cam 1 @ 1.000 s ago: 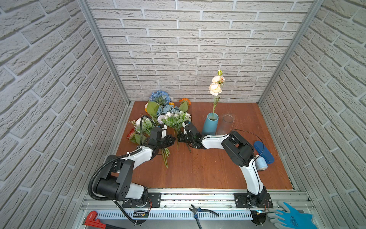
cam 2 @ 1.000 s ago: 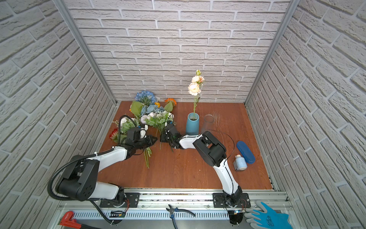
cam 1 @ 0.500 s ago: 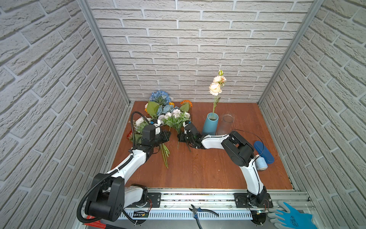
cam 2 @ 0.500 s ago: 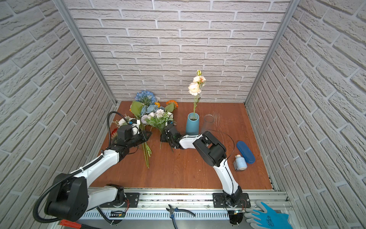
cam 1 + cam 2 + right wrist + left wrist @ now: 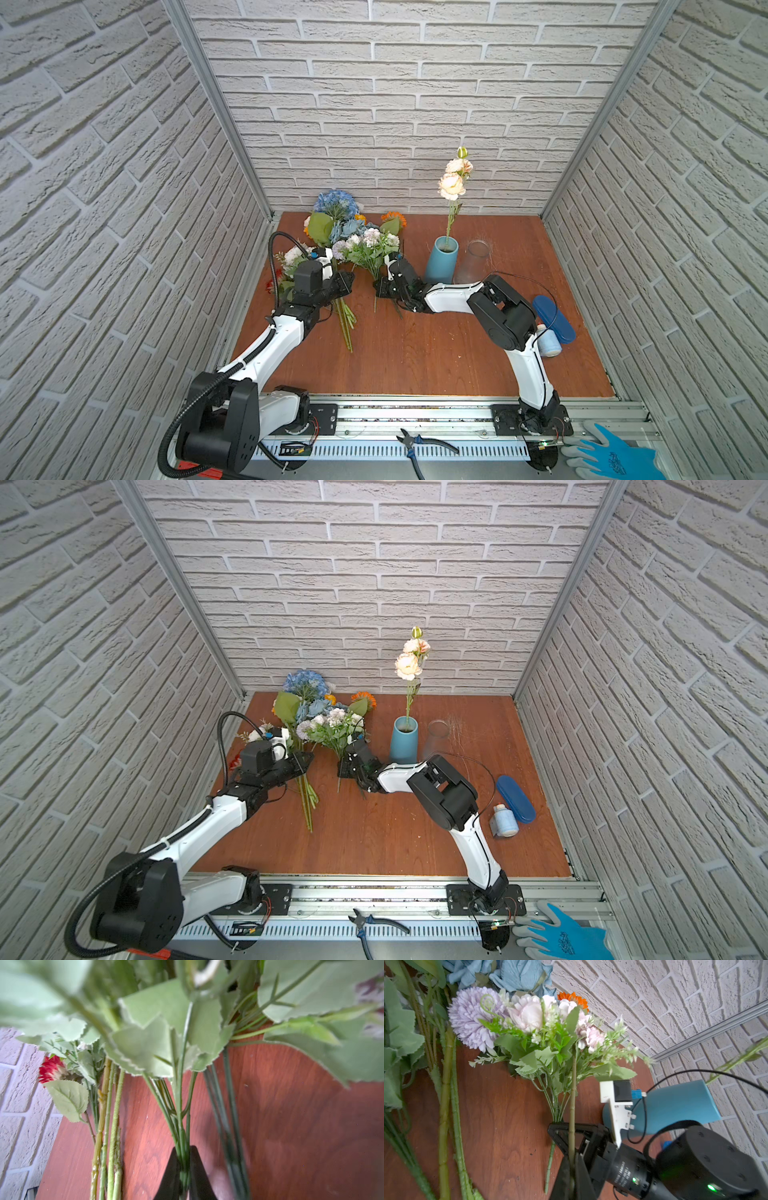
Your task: Arrange the flowers into the vase
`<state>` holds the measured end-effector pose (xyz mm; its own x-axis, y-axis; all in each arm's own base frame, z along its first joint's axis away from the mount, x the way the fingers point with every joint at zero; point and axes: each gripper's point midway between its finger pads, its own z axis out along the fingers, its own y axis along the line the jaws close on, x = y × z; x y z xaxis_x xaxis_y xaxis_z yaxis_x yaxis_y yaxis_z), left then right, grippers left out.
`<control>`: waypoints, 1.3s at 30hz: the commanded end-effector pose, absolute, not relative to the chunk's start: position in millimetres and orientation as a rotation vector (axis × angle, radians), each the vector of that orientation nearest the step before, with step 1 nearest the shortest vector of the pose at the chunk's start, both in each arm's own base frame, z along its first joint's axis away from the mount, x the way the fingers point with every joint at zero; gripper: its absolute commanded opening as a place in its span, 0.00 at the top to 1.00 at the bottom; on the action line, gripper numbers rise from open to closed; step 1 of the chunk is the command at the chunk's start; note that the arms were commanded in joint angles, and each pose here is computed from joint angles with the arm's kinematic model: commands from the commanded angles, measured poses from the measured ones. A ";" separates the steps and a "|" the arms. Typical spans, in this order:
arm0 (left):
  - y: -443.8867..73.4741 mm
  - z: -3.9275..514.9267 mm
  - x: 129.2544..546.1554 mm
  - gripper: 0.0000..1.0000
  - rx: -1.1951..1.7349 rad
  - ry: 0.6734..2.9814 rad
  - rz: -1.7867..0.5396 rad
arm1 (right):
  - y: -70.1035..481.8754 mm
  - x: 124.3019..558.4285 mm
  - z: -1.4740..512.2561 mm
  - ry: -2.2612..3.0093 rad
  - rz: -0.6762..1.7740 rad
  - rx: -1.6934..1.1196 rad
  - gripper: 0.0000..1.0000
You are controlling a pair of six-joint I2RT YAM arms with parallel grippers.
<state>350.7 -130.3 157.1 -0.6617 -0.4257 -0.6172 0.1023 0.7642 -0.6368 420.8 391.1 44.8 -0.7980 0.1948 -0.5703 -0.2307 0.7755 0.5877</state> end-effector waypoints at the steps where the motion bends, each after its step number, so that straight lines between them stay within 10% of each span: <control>1: -133.8 173.7 379.5 1.00 -0.236 2.034 -0.870 | 404.5 413.2 86.5 2.230 0.939 -0.144 0.94; 26: -121.9 215.4 435.3 1.00 -0.251 1.894 -0.811 | 396.9 397.4 50.0 2.312 0.869 -0.121 0.93; 39: -133.5 218.1 390.4 1.00 -0.238 1.921 -0.891 | 383.0 401.7 99.1 2.244 0.853 -0.114 0.44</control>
<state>399.5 -128.9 203.4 -0.5330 -0.5111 -0.6743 0.1547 0.7247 -0.6715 395.8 385.0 47.5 -0.7964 0.1261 -0.5915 -0.2695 0.8016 0.5337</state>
